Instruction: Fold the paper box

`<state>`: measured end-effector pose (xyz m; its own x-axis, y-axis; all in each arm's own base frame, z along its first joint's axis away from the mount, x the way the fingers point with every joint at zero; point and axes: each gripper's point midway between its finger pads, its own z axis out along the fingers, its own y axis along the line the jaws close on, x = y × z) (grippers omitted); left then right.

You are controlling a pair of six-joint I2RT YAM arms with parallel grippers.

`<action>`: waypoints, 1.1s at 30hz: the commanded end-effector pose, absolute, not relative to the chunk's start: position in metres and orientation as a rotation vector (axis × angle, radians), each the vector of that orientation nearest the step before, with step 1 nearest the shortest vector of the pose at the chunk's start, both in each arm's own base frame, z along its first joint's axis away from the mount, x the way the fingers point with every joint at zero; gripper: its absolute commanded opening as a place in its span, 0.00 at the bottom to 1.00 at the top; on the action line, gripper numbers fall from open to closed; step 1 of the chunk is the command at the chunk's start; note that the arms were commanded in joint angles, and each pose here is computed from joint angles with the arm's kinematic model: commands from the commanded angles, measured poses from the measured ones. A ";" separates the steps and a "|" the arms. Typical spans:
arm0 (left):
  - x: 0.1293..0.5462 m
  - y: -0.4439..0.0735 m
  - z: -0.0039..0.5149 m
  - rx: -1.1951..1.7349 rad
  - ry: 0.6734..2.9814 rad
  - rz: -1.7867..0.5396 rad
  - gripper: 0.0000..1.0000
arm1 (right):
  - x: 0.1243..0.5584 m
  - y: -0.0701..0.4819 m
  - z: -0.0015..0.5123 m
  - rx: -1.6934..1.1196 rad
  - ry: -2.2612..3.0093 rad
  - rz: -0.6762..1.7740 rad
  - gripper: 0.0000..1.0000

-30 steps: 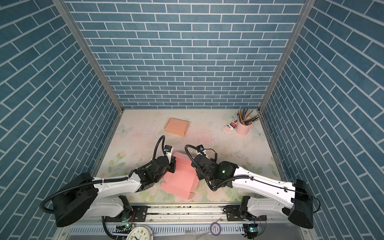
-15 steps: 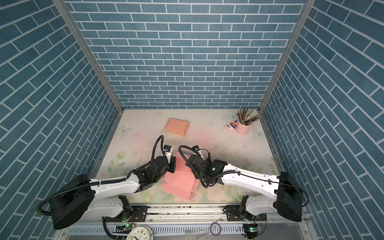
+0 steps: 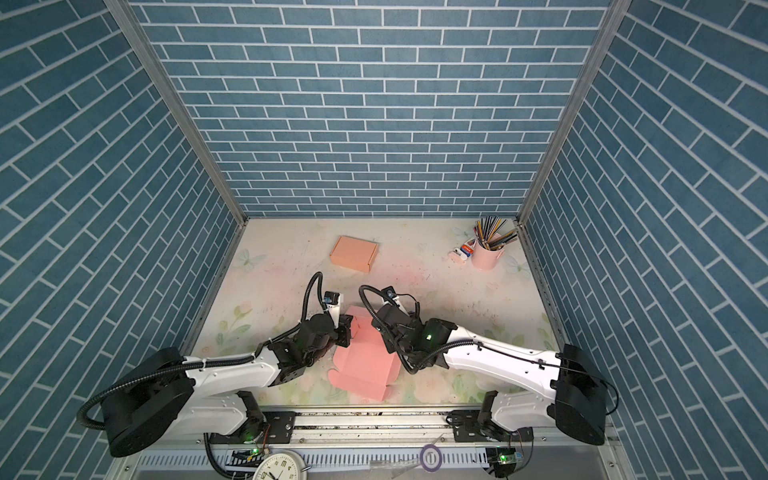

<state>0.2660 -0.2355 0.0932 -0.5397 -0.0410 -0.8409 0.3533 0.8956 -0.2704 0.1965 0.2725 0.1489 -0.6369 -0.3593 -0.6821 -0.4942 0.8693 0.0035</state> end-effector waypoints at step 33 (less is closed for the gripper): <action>0.287 -0.177 0.213 -0.033 1.889 -0.951 0.06 | 0.175 0.237 0.238 -0.380 1.769 0.923 0.49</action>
